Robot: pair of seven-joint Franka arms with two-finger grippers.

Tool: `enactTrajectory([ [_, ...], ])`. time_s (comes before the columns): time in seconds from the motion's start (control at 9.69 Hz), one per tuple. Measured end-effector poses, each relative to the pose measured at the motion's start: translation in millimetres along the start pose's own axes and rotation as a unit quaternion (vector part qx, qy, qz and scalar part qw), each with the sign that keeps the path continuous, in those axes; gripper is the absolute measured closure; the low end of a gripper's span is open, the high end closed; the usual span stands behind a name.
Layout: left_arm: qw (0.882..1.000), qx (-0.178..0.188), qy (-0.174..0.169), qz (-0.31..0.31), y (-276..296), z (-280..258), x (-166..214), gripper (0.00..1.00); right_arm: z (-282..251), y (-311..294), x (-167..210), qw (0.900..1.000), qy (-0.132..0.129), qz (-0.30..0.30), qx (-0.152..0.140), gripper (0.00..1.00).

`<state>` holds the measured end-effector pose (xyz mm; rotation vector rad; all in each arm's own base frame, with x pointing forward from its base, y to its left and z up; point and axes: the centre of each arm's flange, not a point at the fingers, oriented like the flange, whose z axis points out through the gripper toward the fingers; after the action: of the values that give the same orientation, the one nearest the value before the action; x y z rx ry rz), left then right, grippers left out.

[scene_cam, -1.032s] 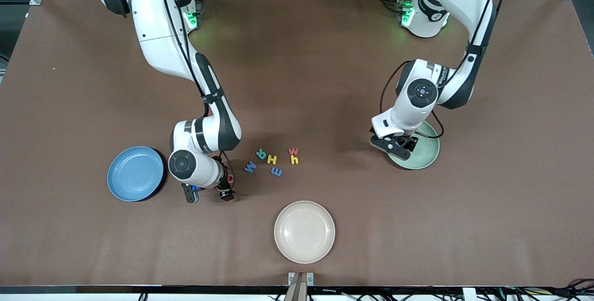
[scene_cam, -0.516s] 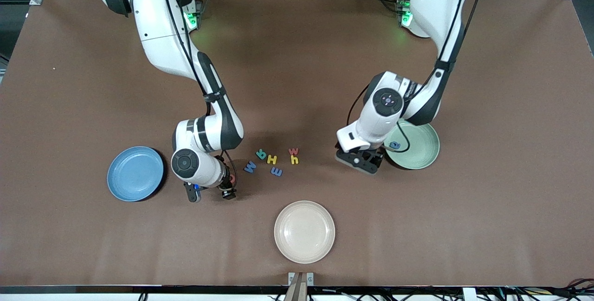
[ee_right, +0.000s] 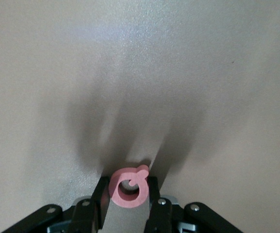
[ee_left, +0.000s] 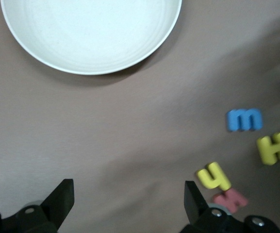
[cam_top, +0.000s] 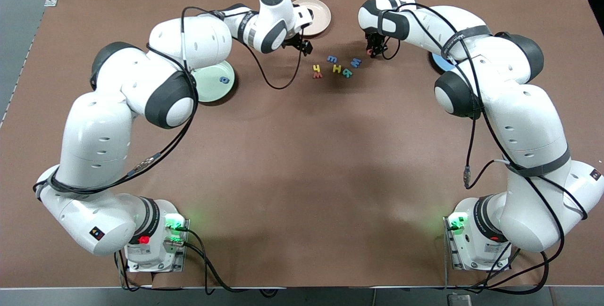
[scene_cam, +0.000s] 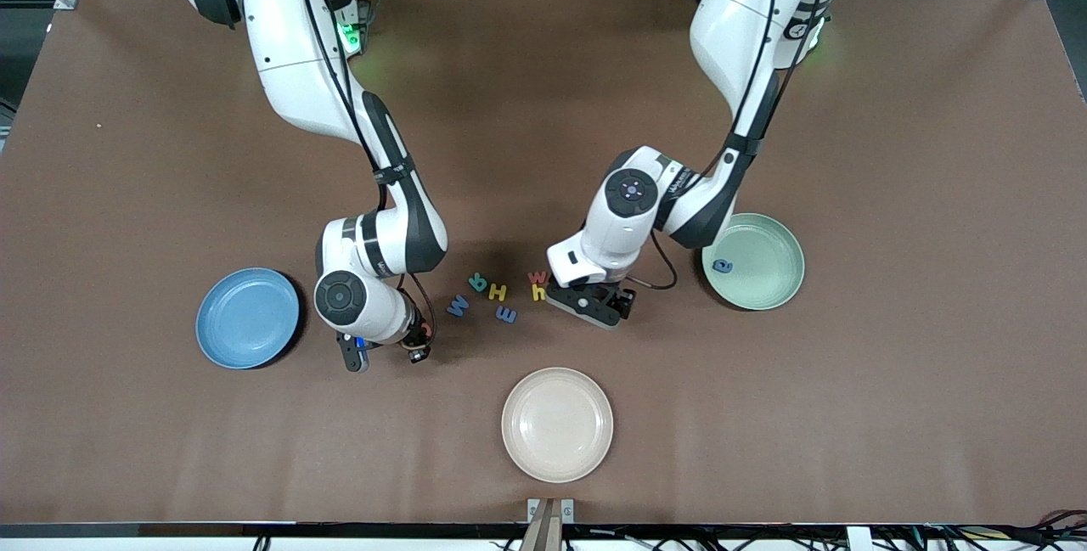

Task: Sort uppercase to blue plate, lowercase to green plate
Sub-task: 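Place the pink Q on the blue plate while the left gripper reaches the yellow y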

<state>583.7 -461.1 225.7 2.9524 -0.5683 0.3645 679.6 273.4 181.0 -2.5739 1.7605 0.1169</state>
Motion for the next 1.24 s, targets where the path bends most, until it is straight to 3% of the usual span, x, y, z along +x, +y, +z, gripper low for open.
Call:
enactTrajectory([
  [0.1, 0.999, 0.002, 0.001, -0.047, -0.7, 1.9, 1.4, 0.0, -1.3, -0.5, 1.6, 1.0, 0.009, -0.006, 0.001, 0.63],
  [0.31, 0.986, 0.013, 0.001, -0.167, -8.0, 10.2, 1.3, 0.0, -15.1, -3.6, 20.1, 0.999, 0.035, -0.03, 0.007, 0.63],
  [0.41, 0.98, 0.022, -0.001, -0.198, -6.5, 15.9, -1.7, 0.0, -26.4, -3.6, 37.6, 0.998, 0.043, -0.048, 0.006, 0.63],
  [0.72, 0.972, 0.038, -0.015, -0.232, 7.0, 24.1, -10.6, 0.0, -62.7, 15.2, 113.4, 0.992, 0.055, -0.108, -0.036, 0.63],
  [0.93, 0.966, 0.03, -0.004, -0.255, 30.9, 13.2, -6.6, 0.0, -68.5, 44.8, 162.6, 0.985, 0.063, -0.147, -0.069, 0.63],
  [1.24, 0.975, 0.06, 0.033, -0.211, 67.6, -2.4, -4.0, 0.0, -79.4, 85.6, 215.6, 0.971, 0.069, -0.203, -0.103, 0.63],
])
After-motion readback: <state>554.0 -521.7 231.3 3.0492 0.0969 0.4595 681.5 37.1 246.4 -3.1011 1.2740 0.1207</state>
